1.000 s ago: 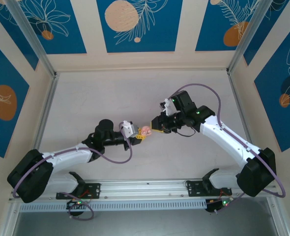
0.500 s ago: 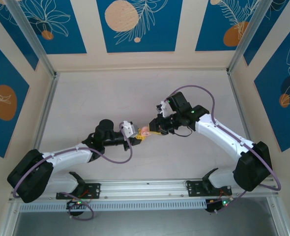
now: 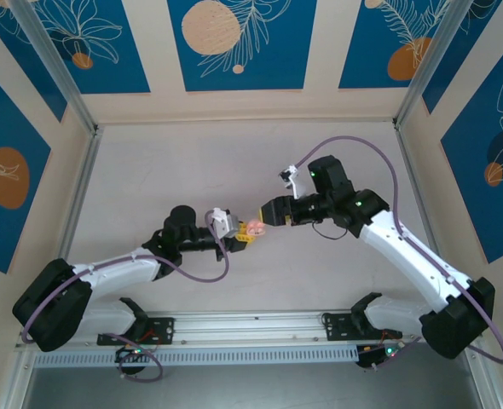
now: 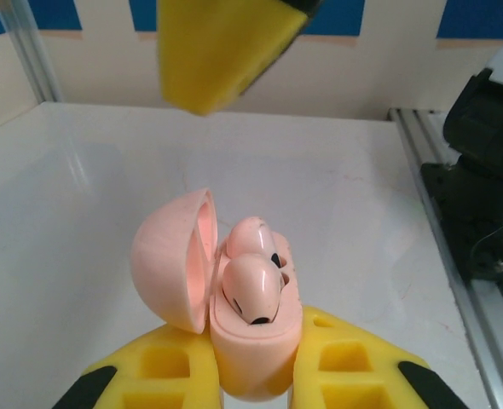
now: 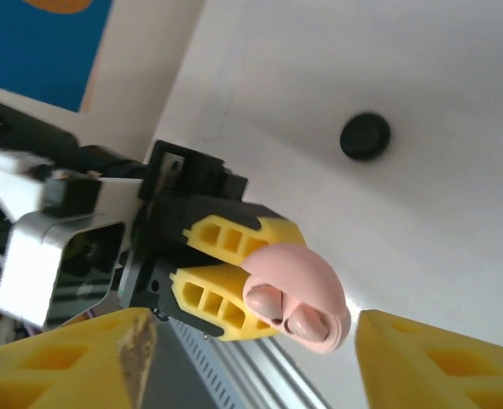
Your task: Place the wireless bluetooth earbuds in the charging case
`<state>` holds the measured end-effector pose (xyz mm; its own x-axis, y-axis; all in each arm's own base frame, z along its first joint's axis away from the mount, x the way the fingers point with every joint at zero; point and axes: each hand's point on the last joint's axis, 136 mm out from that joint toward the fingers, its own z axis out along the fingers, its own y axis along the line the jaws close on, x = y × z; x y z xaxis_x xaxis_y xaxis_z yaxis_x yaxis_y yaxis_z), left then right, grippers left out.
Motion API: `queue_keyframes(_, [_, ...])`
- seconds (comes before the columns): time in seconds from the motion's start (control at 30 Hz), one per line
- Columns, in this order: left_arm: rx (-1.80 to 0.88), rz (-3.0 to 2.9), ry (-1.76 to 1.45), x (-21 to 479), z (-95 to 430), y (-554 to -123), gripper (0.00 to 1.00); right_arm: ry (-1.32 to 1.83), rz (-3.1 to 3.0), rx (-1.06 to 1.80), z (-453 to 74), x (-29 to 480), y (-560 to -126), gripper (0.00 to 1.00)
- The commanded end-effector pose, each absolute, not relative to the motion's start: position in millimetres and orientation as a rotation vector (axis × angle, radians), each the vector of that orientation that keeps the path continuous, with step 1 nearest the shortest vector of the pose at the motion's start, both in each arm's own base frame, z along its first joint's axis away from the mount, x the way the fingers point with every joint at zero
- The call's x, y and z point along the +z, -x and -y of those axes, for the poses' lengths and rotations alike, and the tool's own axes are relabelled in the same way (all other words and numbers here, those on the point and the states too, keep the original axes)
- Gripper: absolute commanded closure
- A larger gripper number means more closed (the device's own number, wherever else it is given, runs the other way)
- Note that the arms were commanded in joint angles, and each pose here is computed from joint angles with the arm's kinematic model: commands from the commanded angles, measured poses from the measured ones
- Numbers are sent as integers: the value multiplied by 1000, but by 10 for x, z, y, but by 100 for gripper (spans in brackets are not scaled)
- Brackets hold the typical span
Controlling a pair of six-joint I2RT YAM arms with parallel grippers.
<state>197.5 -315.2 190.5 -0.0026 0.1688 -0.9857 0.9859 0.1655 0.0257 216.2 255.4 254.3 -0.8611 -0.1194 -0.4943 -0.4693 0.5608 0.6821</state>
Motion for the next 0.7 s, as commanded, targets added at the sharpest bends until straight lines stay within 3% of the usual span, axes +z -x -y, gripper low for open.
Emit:
queue_keyframes(0.0, [-1111, -1258, -1216, 2268, 3239, -1810, 87, 677, -2248, 1223, -2554, 2645, -2141, 31])
queue_keyframes(0.3, [-1195, -1219, -1187, 2382, 3276, -1772, 87, 751, -2218, 1454, -2666, 2686, -2079, 30])
queue_keyframes(0.67, [-1151, -1259, -1148, 2372, 3264, -1869, 86, 806, -2234, 1679, -2771, 2674, -1904, 41])
